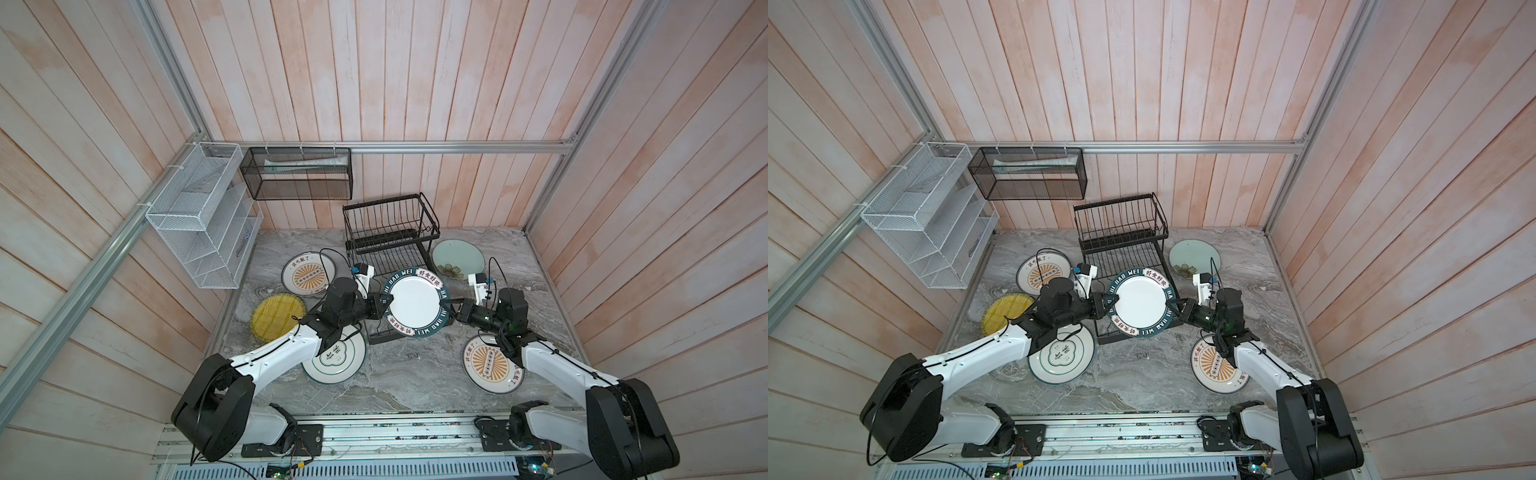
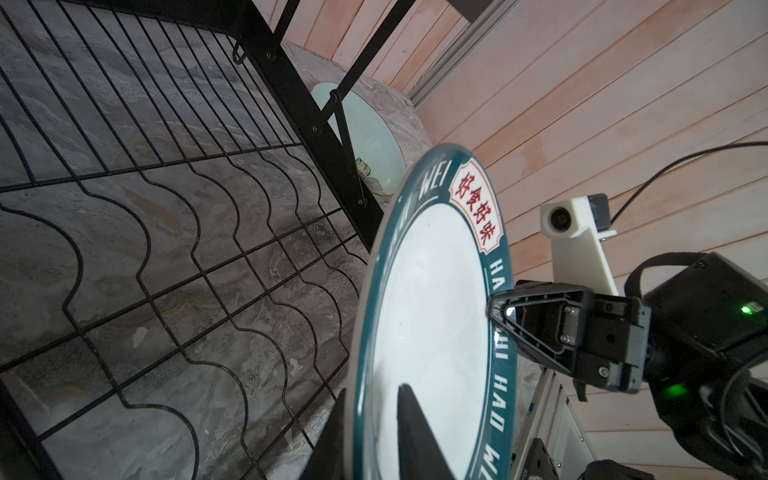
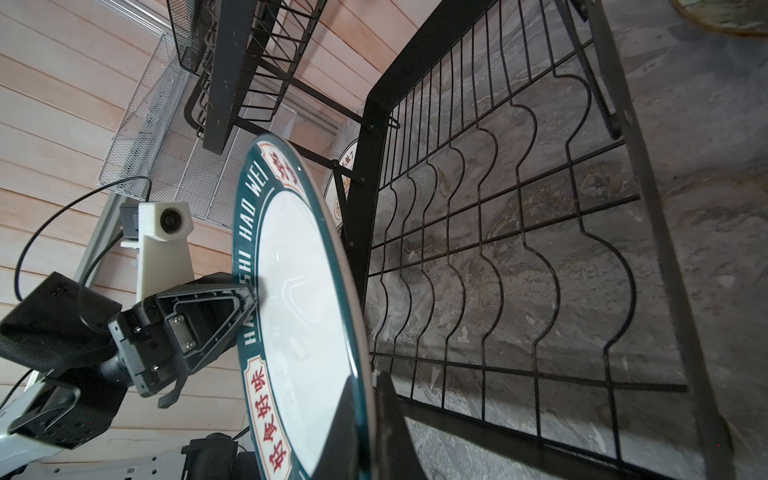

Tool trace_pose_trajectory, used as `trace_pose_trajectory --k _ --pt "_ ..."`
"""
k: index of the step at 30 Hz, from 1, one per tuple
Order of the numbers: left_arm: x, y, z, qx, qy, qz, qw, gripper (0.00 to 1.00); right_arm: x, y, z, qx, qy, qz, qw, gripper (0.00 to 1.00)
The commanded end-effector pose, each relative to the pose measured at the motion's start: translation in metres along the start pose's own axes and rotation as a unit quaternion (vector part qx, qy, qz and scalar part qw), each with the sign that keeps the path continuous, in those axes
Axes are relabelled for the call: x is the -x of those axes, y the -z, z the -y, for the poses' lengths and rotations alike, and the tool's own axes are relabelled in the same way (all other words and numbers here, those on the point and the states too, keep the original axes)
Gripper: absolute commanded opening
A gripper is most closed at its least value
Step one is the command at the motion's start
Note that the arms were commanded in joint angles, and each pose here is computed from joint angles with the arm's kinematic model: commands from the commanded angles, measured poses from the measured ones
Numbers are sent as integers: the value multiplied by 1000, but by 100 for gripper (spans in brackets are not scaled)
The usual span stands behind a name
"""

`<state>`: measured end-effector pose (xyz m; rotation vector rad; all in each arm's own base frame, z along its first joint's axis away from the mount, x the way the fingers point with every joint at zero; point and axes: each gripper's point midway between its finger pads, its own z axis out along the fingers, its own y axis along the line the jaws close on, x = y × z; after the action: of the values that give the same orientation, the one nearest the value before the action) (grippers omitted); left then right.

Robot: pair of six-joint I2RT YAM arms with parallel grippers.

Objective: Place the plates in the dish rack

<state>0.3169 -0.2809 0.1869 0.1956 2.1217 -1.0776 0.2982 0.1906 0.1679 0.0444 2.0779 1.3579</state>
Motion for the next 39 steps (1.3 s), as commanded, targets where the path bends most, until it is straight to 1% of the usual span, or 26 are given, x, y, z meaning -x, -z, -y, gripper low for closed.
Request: trace_pose_trajectory --k 1,5,10,15,20,25,28,31,34,39 --pt "13 0 14 -24 -14 11 1000 19 9 1 -20 25 35 15 999 0" --pt "14 0 15 -23 -15 12 1000 12 10 1 -22 27 37 13 999 0" --pt "17 0 17 -26 -20 12 999 0 12 1 -27 30 44 14 998 0" --pt "19 1 21 -35 -21 13 999 0 16 1 -34 38 53 19 998 0" --pt "30 8 25 -46 -5 43 998 0 21 2 -46 54 57 27 997 10" --pt "43 18 25 -51 32 91 994 0 19 -2 -60 70 60 30 995 18" --pt "47 24 22 -45 45 113 991 0 13 -8 -65 72 61 24 995 20" --pt "48 29 20 -39 46 123 991 0 10 -11 -68 76 60 21 995 20" --pt "48 32 19 -35 43 127 990 0 9 -15 -70 78 59 16 995 14" --pt "45 35 19 -36 35 123 991 0 11 -20 -74 83 61 12 995 0"
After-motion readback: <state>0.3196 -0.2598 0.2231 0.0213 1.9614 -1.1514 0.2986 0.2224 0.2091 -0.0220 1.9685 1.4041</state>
